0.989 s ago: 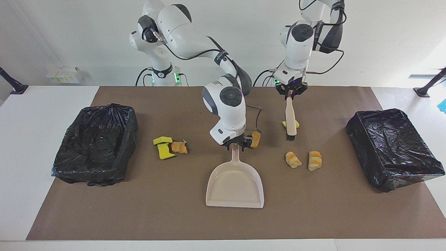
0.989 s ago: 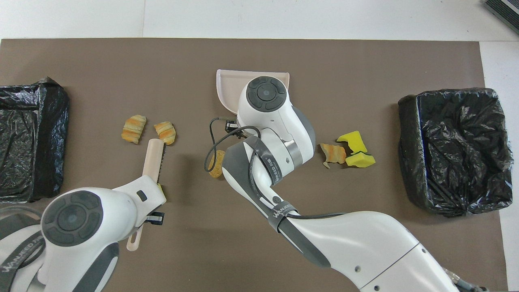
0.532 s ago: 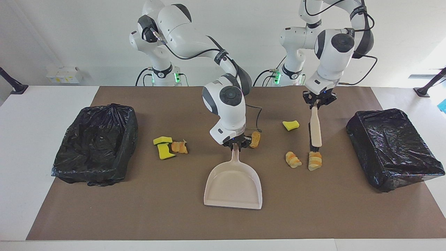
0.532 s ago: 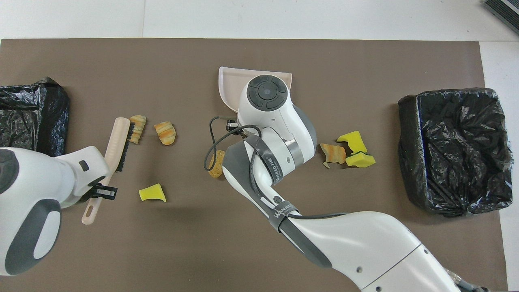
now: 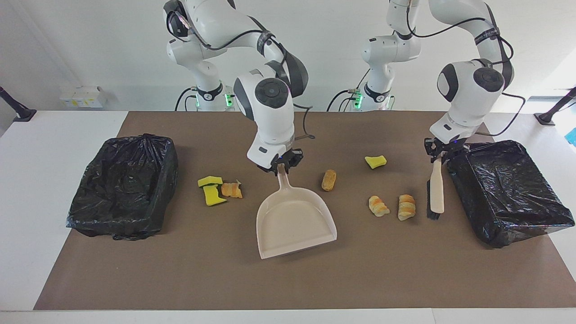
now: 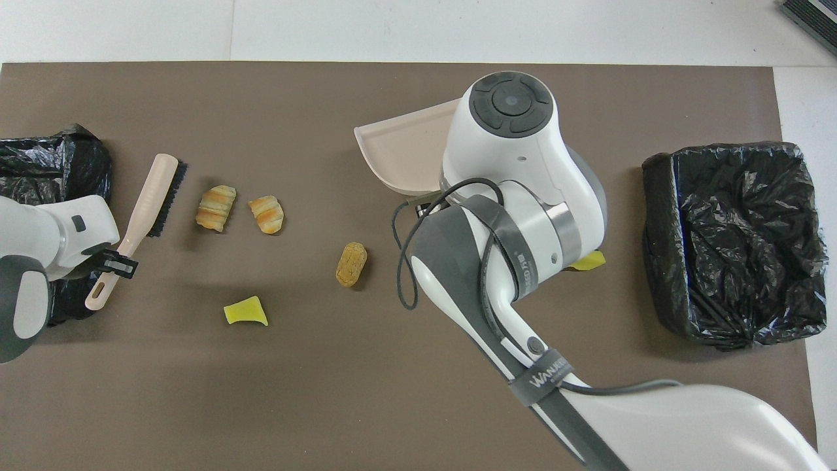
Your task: Sweep and dump trash in bin
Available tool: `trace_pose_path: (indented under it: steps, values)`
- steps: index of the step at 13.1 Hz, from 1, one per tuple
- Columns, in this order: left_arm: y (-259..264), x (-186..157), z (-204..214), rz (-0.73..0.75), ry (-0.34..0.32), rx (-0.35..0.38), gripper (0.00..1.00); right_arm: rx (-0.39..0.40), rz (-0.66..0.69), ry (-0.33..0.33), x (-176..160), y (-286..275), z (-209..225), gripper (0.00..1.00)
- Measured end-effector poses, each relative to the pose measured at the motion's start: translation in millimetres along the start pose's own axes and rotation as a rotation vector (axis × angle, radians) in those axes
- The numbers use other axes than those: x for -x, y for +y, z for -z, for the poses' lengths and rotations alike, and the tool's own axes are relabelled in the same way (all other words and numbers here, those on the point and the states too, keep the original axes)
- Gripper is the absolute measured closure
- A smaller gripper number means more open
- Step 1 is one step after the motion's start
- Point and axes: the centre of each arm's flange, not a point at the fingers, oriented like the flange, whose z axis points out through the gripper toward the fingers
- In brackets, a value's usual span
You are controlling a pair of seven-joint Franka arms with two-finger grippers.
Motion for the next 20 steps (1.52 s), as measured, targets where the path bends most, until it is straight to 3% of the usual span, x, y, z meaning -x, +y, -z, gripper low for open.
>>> trace_pose_path:
  steps: [4,6,10,13,18,20]
  values:
    - [25.1,-27.1,-35.6,-0.083,-0.041,0.027,0.74,0.018,0.241,-0.143,69.5,-7.6,-21.6,0.68]
    - [54.8,-38.5,-32.5,-0.179,-0.036,0.026,0.74,0.018,0.339,-0.174,95.6,-5.1,-47.1,0.68]
    - [116.4,-54.9,-28.2,-0.287,-0.025,0.055,0.74,0.016,0.500,-0.144,147.4,13.5,-75.4,0.68]
    - [159.0,-58.7,-28.2,-0.305,-0.025,0.103,0.74,0.024,0.625,-0.082,169.0,18.9,-77.5,0.68]
    - [186.3,-45.2,-28.2,-0.239,-0.045,0.115,0.74,0.033,0.720,-0.046,168.5,18.3,-93.1,0.68]
    - [195.6,-42.1,-27.5,-0.226,-0.050,0.119,0.74,0.063,0.745,-0.067,162.1,16.1,-103.6,0.68]
